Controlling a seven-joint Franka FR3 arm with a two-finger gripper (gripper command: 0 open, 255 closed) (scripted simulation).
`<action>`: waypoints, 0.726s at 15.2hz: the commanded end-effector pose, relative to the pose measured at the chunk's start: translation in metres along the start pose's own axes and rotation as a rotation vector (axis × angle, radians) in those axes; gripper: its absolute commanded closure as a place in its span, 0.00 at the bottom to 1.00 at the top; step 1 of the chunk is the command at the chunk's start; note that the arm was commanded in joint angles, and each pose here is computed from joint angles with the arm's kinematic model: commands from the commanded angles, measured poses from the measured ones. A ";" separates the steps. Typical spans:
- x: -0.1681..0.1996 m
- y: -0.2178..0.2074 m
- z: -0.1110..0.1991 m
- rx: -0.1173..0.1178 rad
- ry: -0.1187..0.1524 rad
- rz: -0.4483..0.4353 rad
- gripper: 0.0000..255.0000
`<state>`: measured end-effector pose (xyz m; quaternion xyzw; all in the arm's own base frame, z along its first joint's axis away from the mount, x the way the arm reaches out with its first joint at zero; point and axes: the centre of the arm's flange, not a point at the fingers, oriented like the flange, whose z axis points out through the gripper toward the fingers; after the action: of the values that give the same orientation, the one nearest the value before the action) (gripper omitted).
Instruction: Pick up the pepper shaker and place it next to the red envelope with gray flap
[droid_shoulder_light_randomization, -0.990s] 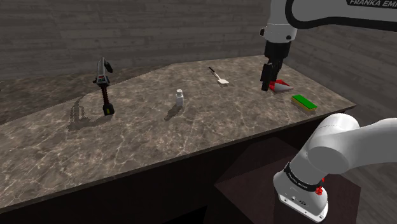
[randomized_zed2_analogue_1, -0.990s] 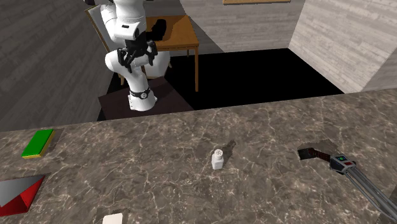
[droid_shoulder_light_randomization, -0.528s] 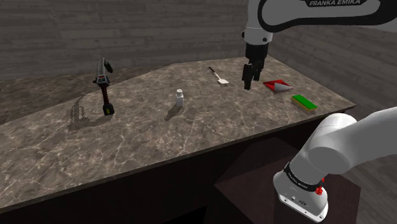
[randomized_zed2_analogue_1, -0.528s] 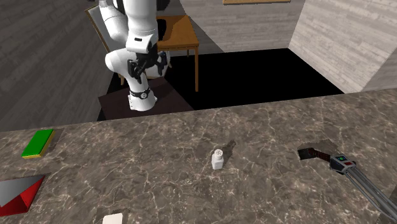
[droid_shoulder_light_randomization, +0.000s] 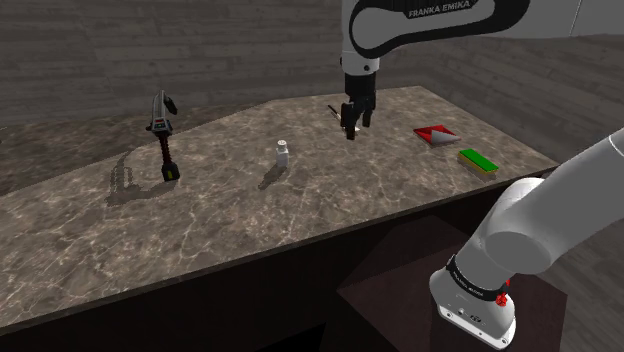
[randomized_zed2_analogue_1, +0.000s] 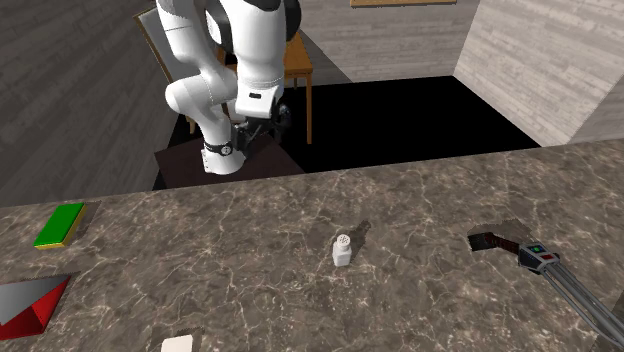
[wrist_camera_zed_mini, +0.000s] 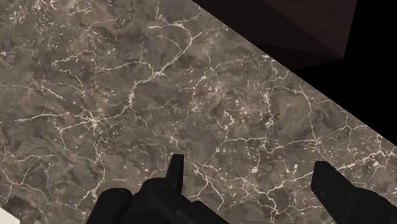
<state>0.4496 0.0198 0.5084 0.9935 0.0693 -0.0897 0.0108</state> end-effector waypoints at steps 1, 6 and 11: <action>0.029 0.000 0.007 0.000 -0.004 -0.005 0.00; 0.096 -0.006 0.018 -0.001 -0.016 -0.018 0.00; 0.162 -0.014 0.030 -0.002 -0.027 -0.030 0.00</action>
<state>0.5853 0.0497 0.4549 0.9913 0.0829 -0.1020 0.0111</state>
